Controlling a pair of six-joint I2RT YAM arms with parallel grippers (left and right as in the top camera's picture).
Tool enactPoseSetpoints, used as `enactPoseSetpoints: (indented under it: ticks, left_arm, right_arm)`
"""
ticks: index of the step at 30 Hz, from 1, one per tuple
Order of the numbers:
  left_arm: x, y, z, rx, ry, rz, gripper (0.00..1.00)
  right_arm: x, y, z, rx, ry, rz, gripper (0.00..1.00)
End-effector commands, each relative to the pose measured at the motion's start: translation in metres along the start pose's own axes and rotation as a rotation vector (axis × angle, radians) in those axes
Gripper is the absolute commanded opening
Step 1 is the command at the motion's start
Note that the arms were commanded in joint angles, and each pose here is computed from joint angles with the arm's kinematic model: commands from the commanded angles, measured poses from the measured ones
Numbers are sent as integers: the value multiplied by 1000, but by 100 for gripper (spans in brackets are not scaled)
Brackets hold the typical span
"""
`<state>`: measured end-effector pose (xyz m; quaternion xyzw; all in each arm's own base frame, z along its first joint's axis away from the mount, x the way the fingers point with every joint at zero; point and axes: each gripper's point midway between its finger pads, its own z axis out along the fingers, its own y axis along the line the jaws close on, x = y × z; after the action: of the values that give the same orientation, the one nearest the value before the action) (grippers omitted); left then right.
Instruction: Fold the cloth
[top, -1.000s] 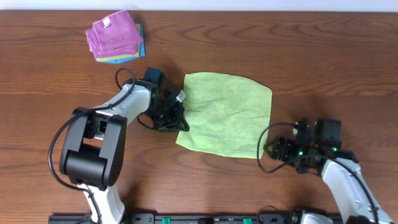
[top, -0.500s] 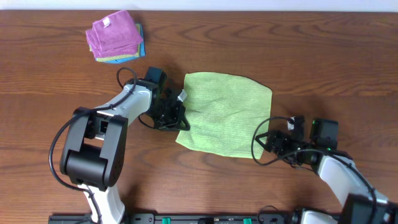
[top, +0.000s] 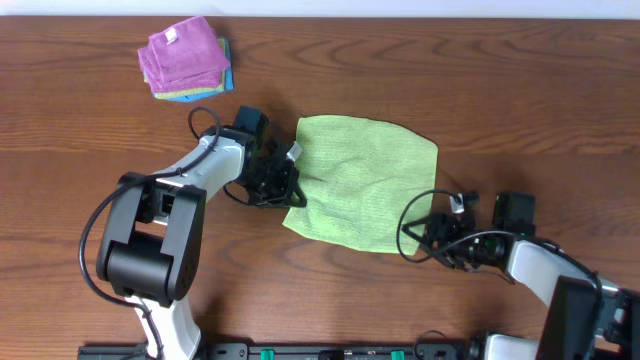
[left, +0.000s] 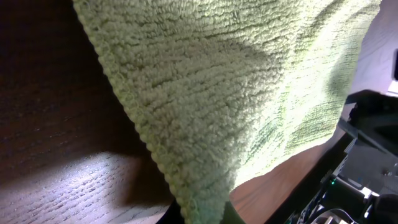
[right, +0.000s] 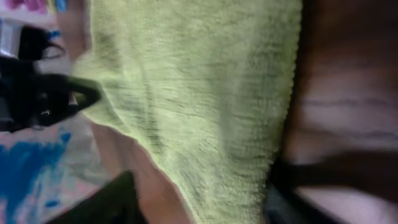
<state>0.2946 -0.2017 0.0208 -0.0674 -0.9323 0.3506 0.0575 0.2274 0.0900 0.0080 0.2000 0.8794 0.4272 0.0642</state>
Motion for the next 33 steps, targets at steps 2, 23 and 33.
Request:
enactPoseSetpoints:
  ticks: [2, 23, 33]
  left_arm:
    - [-7, -6, -6, -2, -26, 35, 6]
    - [-26, -31, -28, 22, -73, 35, 6]
    - [-22, -63, -23, 43, -51, 73, 6]
  right_arm:
    - [15, -37, 5, 151, 17, 68, 39]
    - [-42, 9, -14, 133, -47, -9, 2]
    - [-57, 30, -30, 162, -34, -31, 2]
